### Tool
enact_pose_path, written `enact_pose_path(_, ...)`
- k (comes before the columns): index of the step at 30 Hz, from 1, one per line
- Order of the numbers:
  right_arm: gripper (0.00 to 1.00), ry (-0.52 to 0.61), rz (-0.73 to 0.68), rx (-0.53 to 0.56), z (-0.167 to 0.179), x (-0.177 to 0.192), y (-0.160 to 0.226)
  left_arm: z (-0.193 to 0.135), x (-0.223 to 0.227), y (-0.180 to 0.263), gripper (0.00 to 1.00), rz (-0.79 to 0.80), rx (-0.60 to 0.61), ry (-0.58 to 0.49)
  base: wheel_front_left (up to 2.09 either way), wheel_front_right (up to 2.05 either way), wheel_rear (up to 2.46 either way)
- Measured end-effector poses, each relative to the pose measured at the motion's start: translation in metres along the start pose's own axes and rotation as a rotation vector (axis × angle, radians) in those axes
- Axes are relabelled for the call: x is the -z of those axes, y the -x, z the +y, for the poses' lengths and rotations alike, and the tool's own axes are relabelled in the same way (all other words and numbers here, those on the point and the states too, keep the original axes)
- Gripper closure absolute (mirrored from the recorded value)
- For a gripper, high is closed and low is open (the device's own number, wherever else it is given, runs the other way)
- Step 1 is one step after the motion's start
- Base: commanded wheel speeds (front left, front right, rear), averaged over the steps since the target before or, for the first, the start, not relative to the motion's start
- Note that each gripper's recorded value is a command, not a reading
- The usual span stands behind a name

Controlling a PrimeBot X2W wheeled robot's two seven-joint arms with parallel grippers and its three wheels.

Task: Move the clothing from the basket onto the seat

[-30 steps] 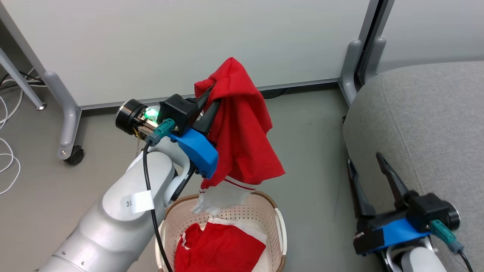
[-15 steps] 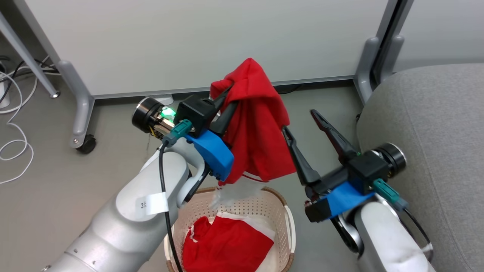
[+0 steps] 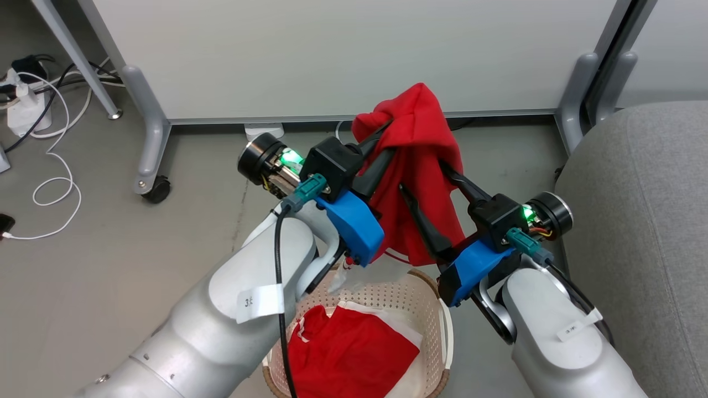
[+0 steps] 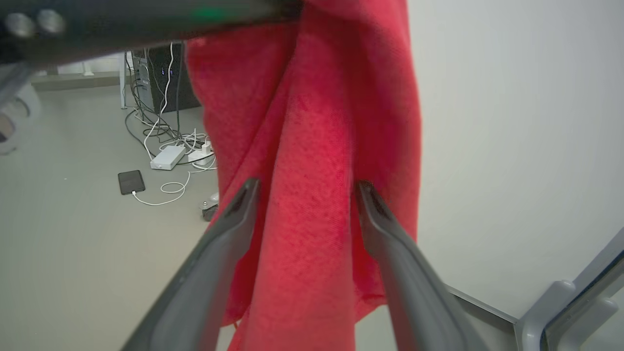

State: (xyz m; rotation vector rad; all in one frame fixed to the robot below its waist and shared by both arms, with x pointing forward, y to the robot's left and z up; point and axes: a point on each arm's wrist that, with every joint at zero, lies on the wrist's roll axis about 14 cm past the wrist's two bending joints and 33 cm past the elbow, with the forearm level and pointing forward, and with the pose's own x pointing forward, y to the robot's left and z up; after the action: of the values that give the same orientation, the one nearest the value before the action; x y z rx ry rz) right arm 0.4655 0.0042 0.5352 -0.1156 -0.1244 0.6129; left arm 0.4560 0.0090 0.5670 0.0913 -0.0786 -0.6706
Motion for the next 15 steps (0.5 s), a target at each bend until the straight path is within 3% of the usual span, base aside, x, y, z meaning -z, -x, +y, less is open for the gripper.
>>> enact_pose_path(4,0.00,-0.002,0.036,-0.014,0.002,0.009,-0.004,-0.003,-0.001,0.001,1.00,-0.005,0.009,0.003,0.00,0.00,0.00)
enact_pose_path(5,0.59,0.000,0.047,-0.018,0.003,0.012,-0.005,-0.004,-0.001,0.001,1.00,-0.007,0.010,0.003,0.00,0.00,0.00)
enact_pose_path(6,1.00,-0.005,0.052,-0.019,0.003,0.013,-0.005,-0.004,-0.001,0.001,1.00,-0.008,0.010,0.003,0.00,0.00,0.00)
enact_pose_path(15,1.00,-0.019,0.046,-0.023,0.005,0.009,-0.006,-0.004,0.000,0.003,1.00,-0.004,0.004,0.001,0.00,0.00,0.00)
